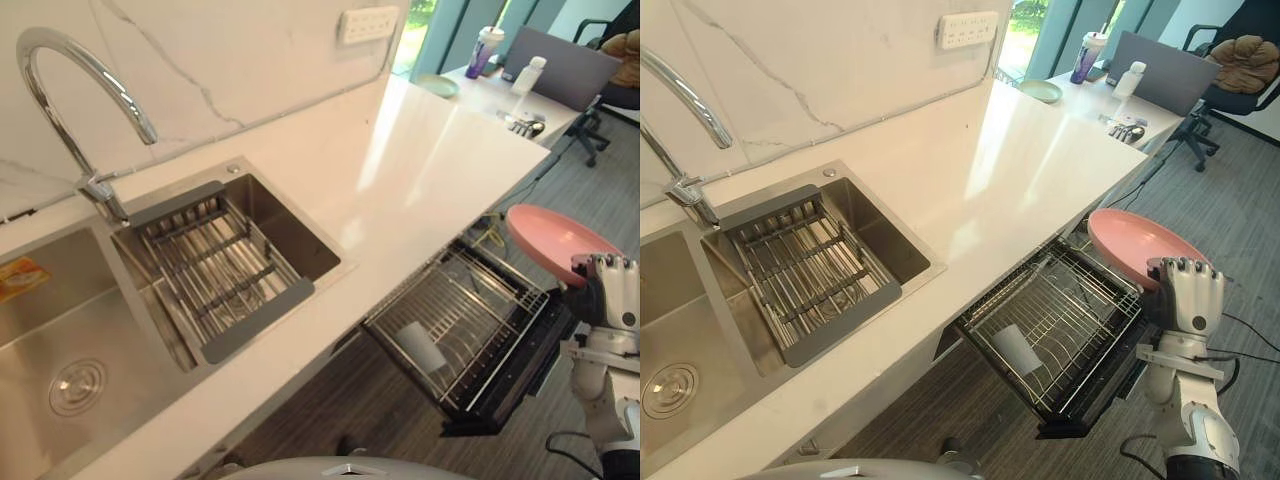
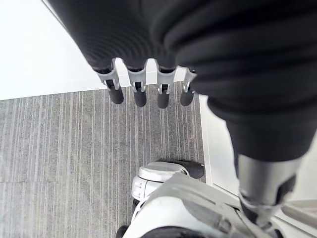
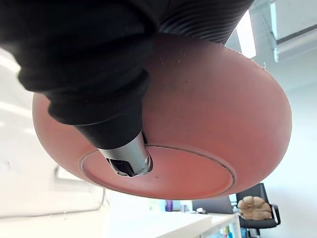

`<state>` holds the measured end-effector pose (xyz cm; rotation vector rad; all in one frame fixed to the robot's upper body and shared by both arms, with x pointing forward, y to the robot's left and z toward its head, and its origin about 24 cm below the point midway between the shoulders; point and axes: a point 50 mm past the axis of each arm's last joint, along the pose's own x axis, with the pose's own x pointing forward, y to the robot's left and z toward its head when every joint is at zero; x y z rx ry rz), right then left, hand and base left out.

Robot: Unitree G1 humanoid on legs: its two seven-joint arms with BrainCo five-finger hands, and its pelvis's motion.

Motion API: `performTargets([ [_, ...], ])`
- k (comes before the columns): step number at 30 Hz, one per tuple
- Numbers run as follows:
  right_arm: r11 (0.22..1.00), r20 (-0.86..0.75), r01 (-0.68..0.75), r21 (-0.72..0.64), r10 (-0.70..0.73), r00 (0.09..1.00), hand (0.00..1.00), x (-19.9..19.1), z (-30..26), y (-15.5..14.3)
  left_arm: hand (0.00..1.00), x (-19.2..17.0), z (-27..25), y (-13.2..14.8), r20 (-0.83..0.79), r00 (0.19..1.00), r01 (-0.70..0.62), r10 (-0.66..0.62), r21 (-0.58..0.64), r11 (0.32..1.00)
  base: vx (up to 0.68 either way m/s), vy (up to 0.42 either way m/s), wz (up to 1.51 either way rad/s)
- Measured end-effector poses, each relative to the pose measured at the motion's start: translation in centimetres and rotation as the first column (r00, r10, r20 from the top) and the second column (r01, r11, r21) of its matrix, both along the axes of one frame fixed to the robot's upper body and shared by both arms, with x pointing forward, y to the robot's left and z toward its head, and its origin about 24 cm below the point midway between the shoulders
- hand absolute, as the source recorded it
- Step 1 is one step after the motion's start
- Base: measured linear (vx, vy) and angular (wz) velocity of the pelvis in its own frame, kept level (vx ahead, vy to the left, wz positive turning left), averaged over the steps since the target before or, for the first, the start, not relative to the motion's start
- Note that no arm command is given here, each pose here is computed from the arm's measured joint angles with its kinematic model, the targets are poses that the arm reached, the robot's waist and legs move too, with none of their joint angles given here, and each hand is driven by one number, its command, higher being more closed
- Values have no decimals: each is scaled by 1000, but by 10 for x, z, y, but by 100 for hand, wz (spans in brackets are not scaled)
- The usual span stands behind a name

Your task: Walk over to the sink, pick up the cup, carry it to the dishwasher, place the cup inside the dishwasher, then close the dishwasher door

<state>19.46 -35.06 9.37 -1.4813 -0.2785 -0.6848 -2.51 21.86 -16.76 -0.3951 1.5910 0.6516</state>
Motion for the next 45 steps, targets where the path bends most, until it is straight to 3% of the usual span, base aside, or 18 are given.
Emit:
performTargets([
  [12, 984, 2, 61, 168, -62, 998, 100, 2, -21, 11, 0, 23, -1, -6, 15, 1000, 25, -25, 6, 1000, -23, 17, 14],
  [20, 912, -2, 194, 361, -207, 978, 100, 19, -35, 3, 0, 27, 0, -2, -114, 968, 228, -223, 33, 973, -2, -5, 9],
  [26, 885, 19, 178, 431, -206, 978, 100, 43, -28, 10, 0, 38, 0, -6, -90, 925, 368, -369, -36, 929, -67, -8, -3],
  [32, 907, 59, 116, 405, -152, 987, 100, 67, 3, 10, 0, 47, -3, -36, -41, 904, 415, -426, -162, 895, -25, 1, -12],
  [45, 907, 116, 84, 413, -143, 983, 100, 99, 64, 3, 0, 68, 0, -42, 34, 893, 443, -448, -236, 865, 12, -28, -9],
])
